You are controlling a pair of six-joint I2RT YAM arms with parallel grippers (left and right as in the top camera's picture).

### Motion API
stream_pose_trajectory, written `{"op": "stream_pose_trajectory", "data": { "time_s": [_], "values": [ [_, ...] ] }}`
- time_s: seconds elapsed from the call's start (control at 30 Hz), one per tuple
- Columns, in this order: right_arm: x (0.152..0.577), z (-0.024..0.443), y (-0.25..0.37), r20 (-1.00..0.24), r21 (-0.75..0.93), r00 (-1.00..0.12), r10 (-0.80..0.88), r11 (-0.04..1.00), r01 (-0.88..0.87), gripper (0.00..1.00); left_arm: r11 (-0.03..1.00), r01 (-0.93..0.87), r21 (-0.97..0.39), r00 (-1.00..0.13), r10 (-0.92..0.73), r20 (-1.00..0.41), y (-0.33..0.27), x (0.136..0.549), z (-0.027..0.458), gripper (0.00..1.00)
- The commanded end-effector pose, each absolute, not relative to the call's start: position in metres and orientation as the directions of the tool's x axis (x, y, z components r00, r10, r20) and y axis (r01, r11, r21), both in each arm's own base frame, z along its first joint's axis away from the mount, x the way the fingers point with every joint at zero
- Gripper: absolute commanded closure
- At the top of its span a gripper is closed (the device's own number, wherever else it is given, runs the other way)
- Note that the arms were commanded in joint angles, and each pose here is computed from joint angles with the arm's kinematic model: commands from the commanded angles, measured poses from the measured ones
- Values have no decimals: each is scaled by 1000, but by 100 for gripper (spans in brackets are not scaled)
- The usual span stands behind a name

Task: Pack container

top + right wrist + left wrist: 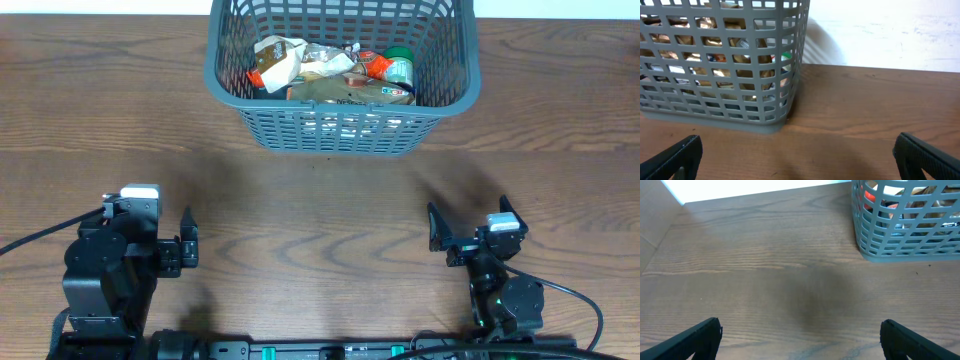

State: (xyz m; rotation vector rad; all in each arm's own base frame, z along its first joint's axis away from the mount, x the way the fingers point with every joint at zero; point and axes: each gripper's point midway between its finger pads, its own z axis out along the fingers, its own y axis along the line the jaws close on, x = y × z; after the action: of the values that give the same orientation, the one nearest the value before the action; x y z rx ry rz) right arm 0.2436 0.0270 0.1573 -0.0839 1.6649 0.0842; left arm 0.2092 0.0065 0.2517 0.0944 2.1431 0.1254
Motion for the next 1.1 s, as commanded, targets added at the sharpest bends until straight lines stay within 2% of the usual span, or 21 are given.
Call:
{"op": "stream_pose_trajectory", "data": {
  "time_s": [0.0, 0.57, 0.9, 1.07],
  "values": [
    [243, 157, 26, -996, 2, -89, -7, 994, -105, 1, 990, 28, 138, -543, 131, -829, 6, 209, 251, 2],
    [243, 157, 26, -996, 2, -89, -7, 994, -105, 1, 990, 28, 138, -541, 131, -831, 6, 209, 252, 2],
    [243, 157, 26, -996, 2, -89, -7, 994, -105, 1, 992, 117, 55, -442, 101, -891, -14, 153, 248, 2],
    [243, 157, 26, -996, 2, -89, -7, 994, -105, 1, 995, 95, 18, -392, 54, -918, -14, 161, 220, 2]
  ]
}}
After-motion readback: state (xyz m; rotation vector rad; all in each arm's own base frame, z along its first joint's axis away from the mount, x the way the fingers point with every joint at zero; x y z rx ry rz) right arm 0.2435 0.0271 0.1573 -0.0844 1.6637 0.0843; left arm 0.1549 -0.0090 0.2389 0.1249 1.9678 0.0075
